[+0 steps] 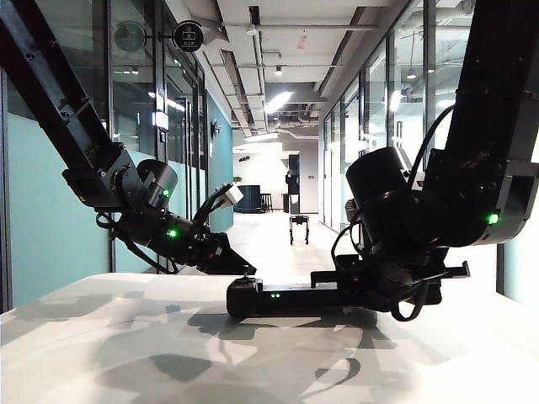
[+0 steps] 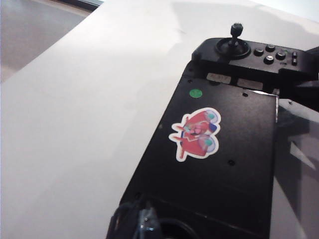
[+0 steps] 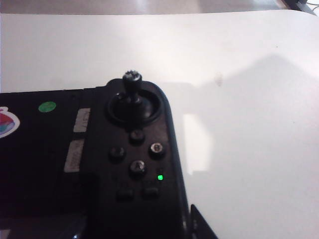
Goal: Push the left joystick on the remote control sitting on the white table backward to make the robot dog back up in a straight line until it returns close to you.
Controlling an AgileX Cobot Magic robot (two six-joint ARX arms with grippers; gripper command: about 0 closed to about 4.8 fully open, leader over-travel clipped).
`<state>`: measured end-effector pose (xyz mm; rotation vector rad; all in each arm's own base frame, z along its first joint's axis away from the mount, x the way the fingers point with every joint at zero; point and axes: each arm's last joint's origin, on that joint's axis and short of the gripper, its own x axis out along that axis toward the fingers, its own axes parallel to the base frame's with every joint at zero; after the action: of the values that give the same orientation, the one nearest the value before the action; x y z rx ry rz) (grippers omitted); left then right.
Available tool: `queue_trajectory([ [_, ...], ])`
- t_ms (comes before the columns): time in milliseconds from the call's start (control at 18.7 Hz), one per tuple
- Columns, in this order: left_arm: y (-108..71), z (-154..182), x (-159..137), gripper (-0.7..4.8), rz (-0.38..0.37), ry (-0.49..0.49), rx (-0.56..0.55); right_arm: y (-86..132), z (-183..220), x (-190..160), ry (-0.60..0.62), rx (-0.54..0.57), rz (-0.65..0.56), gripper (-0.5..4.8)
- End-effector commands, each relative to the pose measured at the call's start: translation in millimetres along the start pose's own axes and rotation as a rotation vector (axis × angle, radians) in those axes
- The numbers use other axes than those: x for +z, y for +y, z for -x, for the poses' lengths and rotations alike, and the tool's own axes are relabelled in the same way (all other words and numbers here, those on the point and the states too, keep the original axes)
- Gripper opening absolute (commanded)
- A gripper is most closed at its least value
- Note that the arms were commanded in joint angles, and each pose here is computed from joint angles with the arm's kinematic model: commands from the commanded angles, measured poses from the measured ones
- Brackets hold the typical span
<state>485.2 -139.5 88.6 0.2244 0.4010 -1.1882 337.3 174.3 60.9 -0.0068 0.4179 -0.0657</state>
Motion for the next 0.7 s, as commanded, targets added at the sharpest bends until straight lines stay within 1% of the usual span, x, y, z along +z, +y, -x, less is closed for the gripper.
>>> queue_trajectory([
  [54,-2.3,0.8,-0.7,-0.06,-0.007,0.006,-0.031,1.8,0.7,5.8,-0.034,-0.004,-0.019,2.29],
  [322,-3.1,0.9,-2.0,-0.06,0.002,0.016,-0.037,1.8,0.7,5.8,-0.034,-0.003,-0.019,2.29],
  [429,-3.2,1.1,-1.9,-0.06,-0.019,0.018,-0.038,1.7,0.7,5.8,-0.034,-0.004,-0.019,2.29],
  [697,-4.3,2.3,-1.0,-0.06,-0.029,0.028,-0.045,1.6,0.7,5.7,-0.034,-0.005,-0.016,2.29],
])
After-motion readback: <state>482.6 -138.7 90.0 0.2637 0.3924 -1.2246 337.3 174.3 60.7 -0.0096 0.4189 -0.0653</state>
